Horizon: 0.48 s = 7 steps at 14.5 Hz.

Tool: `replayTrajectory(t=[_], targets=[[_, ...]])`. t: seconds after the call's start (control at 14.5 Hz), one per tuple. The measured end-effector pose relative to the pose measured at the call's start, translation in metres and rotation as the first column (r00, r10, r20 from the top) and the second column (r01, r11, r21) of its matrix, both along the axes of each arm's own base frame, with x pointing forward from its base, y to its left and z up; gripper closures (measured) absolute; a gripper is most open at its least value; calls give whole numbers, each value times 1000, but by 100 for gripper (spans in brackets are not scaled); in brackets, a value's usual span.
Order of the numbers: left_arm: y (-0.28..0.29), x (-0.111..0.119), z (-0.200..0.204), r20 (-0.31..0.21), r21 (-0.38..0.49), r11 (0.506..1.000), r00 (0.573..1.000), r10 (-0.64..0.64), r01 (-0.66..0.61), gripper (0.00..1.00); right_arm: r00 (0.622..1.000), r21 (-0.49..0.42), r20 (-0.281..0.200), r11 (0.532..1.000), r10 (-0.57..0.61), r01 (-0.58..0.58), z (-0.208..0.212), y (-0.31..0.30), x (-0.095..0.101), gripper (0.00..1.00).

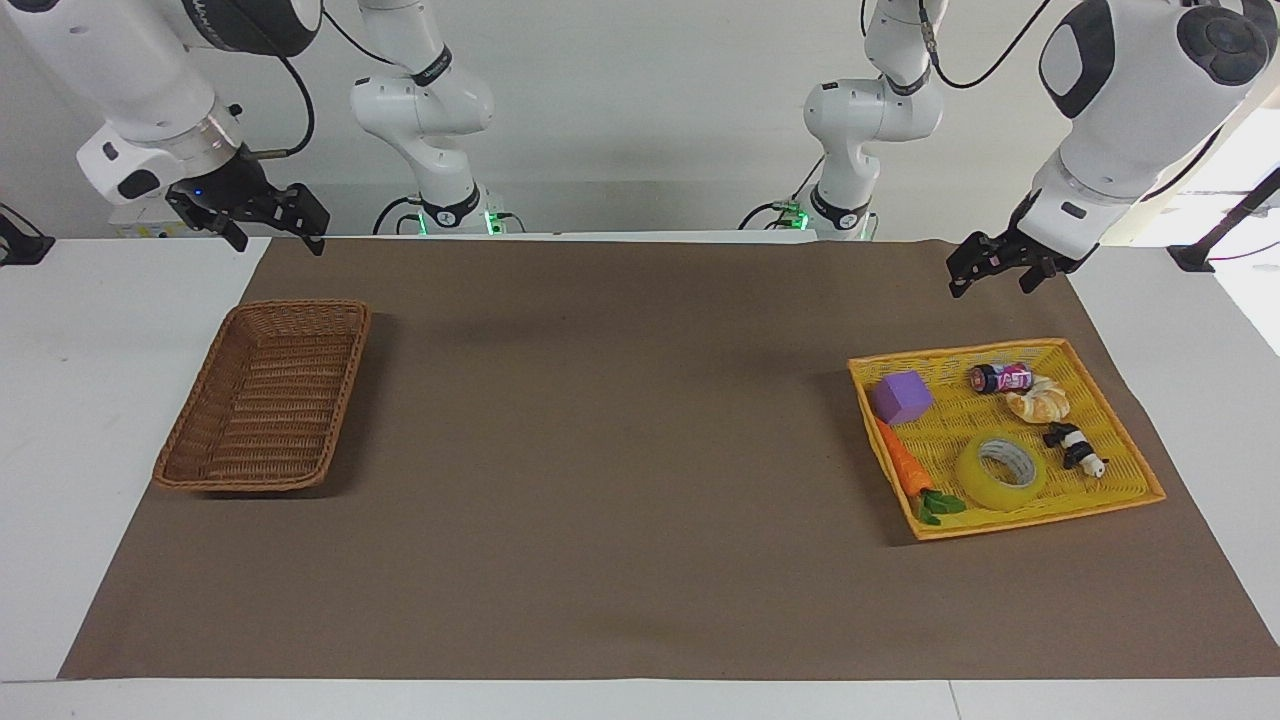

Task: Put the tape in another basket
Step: 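Lower the left gripper onto the yellow tape roll in the yellow basket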

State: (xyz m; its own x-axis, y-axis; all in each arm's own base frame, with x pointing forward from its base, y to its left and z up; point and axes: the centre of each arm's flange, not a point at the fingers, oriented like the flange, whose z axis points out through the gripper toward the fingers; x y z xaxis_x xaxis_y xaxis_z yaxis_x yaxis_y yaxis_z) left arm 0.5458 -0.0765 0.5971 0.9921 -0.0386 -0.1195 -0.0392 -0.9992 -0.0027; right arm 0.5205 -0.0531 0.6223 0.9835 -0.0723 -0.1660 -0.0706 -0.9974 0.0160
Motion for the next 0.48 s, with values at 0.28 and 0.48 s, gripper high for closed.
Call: replayTrajectory(t=[0.28,0.48], targets=[[-3,0,0,0,0,1000,1000,-5,5,0,1000,0,0,1000,0,0,0,0,0,0],[0,0,-1,0,0,1000,1000,1,-1,0,1000,0,0,1000,0,0,0,0,0,0]])
